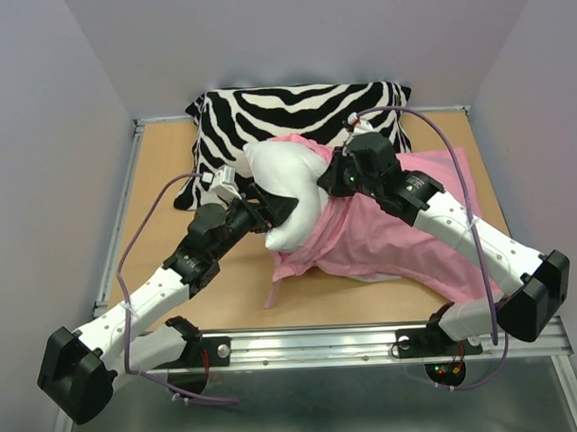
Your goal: Remove the pillowcase from the pillow
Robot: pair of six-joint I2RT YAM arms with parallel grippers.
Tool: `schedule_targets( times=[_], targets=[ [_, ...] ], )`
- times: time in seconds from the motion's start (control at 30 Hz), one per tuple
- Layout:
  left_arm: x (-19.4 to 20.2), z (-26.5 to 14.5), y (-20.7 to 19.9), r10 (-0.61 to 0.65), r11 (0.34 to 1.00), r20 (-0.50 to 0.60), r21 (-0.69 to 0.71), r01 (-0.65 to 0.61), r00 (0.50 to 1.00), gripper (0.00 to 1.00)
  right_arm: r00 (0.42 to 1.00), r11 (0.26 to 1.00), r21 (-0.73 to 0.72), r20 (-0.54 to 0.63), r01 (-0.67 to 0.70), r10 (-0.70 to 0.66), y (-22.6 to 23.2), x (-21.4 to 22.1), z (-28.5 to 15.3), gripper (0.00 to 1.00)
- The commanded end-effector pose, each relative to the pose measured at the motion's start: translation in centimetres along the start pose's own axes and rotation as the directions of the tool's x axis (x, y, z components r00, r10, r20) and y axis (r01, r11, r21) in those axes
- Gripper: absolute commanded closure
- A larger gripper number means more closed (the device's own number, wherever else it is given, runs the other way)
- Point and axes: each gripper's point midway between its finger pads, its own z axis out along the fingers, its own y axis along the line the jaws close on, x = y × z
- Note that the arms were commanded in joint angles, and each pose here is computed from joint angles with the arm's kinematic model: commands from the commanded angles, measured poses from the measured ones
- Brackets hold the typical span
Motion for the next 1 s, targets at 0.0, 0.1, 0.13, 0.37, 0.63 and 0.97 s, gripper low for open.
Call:
schedule_targets(
  times=[0.0,0.1,0.13,0.37,0.63,0.97],
  targets=[
    [-4.0,-2.7,-9.2,0.022,0.937,0.139,0.343,-0.069,0.990,0.01,1.000,0.977,-0.215,0.025,-0.009,0.014,5.3,0.1,0.7,0.99],
    [-3.9,-2.7,-9.8,0.031,0.925,0.132,0.371,-0.079,0.991,0.01,1.000,0.977,-0.215,0.007,0.001,0.000,5.7,1.0,1.4,0.99],
    [-3.9,-2.7,-9.9,0.036,0.922,0.135,0.378,-0.085,0.990,0.01,1.000,0.976,-0.216,0.002,0.009,-0.008,5.9,1.4,1.5,0.99],
    [-4.7,-1.7,-10.1,0.038,0.922,0.174,0.373,-0.102,0.984,0.01,0.998,0.976,-0.213,-0.040,0.046,-0.056,6.5,3.9,2.6,1.00],
    [-3.6,1.4,-8.6,0.032,0.943,0.122,0.325,-0.070,0.992,0.01,0.987,0.931,-0.348,-0.077,0.106,-0.141,10.2,6.6,2.5,0.99],
    [-3.4,1.8,-7.9,0.041,0.951,0.124,0.300,-0.077,0.991,1.00,0.988,0.892,-0.440,-0.063,0.098,-0.140,12.2,5.7,0.6,0.89]
  ],
)
